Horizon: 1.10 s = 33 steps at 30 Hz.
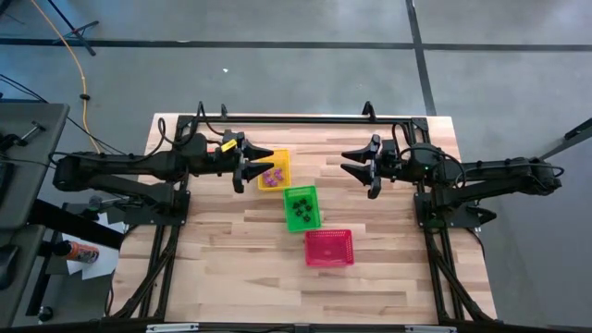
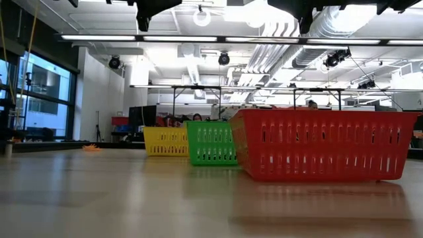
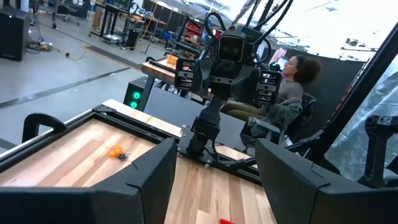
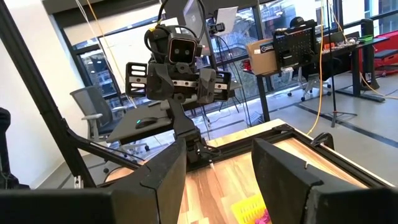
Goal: Sort Halloween decoration
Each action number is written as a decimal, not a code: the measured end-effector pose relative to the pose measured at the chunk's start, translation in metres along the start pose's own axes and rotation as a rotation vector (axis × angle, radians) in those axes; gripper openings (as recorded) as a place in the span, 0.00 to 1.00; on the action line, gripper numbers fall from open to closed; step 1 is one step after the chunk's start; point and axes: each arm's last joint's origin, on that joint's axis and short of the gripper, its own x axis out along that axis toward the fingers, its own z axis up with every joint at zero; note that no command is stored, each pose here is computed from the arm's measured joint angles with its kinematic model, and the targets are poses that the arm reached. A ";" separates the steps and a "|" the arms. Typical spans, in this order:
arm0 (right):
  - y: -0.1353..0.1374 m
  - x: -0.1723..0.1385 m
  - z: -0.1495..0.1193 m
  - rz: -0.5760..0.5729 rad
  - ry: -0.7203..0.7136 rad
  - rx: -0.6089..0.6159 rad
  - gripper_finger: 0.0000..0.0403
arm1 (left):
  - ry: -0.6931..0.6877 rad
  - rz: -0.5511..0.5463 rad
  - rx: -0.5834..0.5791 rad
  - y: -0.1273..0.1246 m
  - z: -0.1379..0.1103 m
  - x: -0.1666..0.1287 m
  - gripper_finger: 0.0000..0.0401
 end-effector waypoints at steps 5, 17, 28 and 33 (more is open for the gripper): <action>0.000 0.000 0.000 0.000 0.000 0.000 0.44 | 0.001 0.000 0.000 0.000 0.000 0.000 0.52; 0.002 0.001 0.021 -0.073 -0.107 0.152 0.44 | 0.002 0.001 -0.002 0.000 0.000 0.000 0.52; -0.059 0.018 0.074 -0.816 0.472 0.237 0.44 | 0.011 0.005 -0.002 0.001 -0.001 0.000 0.52; -0.097 0.014 0.058 -0.990 0.720 0.347 0.44 | 0.035 0.014 -0.002 0.001 -0.003 0.000 0.52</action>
